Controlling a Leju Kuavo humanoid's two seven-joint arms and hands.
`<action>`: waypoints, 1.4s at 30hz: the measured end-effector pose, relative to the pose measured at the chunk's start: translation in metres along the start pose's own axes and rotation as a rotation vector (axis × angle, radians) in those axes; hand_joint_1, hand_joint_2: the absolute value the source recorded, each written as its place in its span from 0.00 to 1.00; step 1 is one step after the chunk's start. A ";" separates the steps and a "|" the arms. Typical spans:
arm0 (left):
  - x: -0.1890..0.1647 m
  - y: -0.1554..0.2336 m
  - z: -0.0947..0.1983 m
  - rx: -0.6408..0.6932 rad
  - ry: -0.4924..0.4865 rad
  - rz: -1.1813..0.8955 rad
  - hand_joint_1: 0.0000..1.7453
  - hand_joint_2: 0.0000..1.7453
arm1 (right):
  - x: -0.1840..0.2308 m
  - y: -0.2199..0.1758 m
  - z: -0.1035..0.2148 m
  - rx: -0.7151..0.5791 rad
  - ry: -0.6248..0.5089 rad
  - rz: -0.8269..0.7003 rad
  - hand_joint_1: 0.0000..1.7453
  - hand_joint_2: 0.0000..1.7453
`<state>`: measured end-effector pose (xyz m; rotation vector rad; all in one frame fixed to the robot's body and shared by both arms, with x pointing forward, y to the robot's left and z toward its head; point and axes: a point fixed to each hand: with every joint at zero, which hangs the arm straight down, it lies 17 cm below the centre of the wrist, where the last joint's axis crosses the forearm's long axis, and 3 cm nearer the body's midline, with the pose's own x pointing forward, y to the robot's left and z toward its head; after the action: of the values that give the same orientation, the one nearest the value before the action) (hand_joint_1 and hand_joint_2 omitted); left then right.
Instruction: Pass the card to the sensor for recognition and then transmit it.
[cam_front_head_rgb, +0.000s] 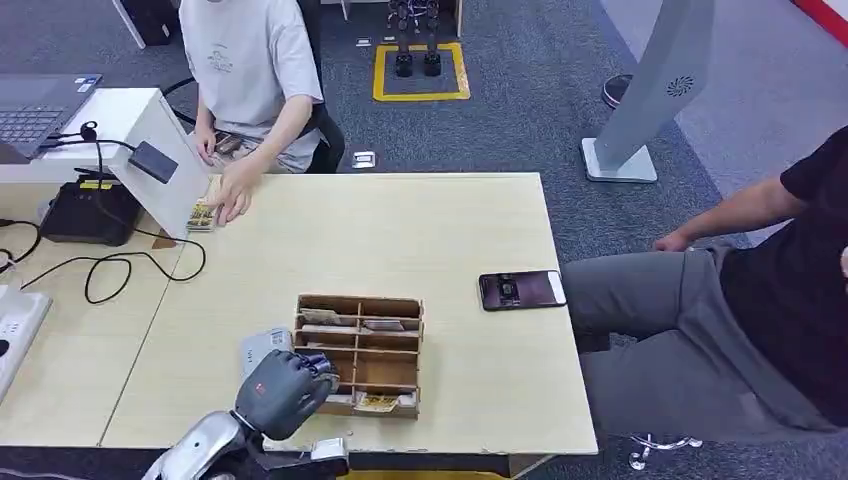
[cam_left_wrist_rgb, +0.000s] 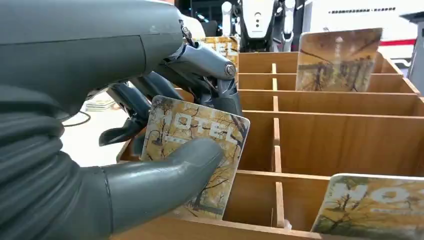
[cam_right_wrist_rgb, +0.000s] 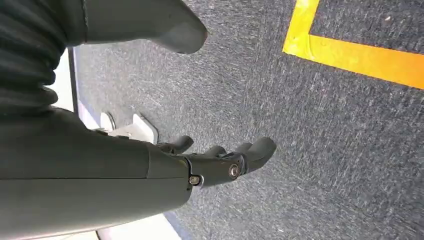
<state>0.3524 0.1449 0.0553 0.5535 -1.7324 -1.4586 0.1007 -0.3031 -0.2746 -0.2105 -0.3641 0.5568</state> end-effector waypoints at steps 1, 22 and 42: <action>-0.003 0.002 0.000 0.002 0.001 0.006 1.00 1.00 | 0.000 0.000 0.000 0.000 -0.001 0.001 0.00 1.00; -0.033 0.375 -0.010 0.449 -0.187 -0.240 1.00 1.00 | -0.001 -0.004 0.000 -0.011 -0.008 -0.018 0.00 1.00; -0.115 0.376 -0.034 0.539 0.168 -0.533 1.00 1.00 | 0.002 -0.008 -0.002 -0.015 -0.006 -0.001 0.00 1.00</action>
<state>0.5061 0.3017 0.3833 1.4710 -1.9263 -1.2139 0.1064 -0.3085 -0.2733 -0.2234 -0.3743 0.5535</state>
